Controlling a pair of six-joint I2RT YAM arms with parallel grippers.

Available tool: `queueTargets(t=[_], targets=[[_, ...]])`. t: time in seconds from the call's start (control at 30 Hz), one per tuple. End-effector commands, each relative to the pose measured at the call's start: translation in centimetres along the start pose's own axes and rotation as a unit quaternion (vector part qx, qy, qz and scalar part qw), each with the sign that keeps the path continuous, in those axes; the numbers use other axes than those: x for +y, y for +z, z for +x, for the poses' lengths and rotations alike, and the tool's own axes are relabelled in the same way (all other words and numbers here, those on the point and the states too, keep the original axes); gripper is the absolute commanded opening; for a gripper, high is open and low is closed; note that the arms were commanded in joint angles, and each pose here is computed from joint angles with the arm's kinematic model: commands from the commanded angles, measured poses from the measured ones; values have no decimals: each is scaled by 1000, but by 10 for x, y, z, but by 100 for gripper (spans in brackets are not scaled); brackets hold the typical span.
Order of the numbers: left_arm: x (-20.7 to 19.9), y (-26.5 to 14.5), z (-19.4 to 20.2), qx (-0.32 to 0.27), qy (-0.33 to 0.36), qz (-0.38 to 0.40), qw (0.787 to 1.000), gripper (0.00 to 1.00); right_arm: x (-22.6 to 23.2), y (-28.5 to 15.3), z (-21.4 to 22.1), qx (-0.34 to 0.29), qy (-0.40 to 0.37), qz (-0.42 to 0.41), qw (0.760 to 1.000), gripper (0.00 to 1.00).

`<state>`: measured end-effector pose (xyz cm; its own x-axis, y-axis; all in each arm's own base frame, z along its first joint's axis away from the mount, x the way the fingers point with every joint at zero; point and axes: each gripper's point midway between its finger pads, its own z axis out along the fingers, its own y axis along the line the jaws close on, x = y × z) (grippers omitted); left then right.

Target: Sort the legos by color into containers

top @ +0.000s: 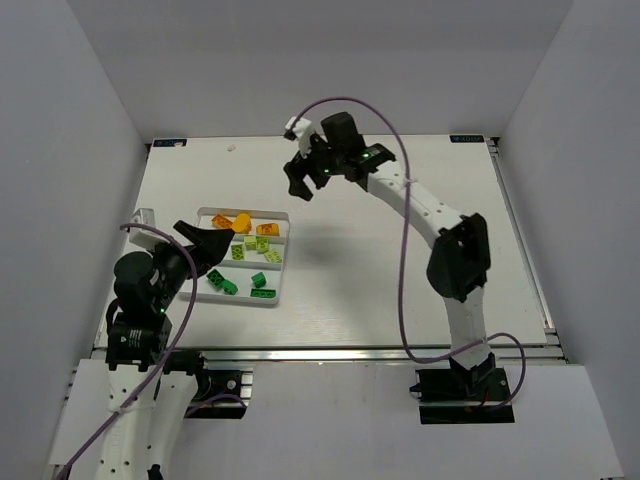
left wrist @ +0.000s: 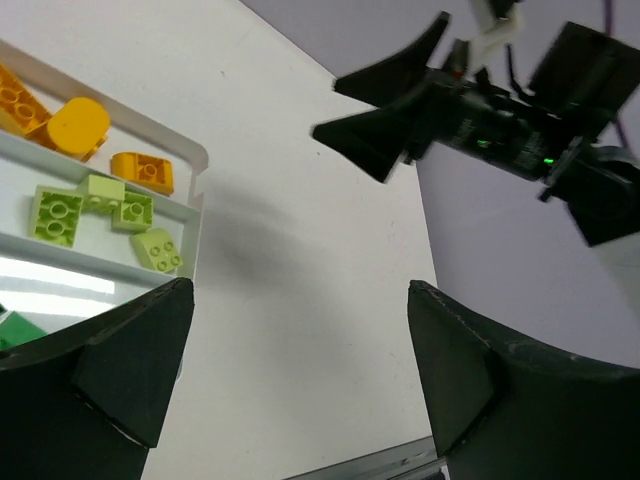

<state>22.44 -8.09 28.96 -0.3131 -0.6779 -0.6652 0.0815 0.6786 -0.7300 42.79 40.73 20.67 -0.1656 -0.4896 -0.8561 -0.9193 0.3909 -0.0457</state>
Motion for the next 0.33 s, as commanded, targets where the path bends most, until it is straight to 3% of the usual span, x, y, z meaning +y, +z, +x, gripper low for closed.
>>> queueTargets(t=[0.0, 0.03, 0.3], targets=[[-16, 8, -3, 4, 42, 51, 998, 98, 11, -68, 6, 39, 62, 21, 997, 89], [-18, 10, -3, 7, 45, 57, 997, 98, 14, -90, -3, 25, 60, 27, 998, 89], [-28, 23, -2, 15, 59, 96, 993, 98, 9, -145, 32, -7, 42, 111, 993, 90]])
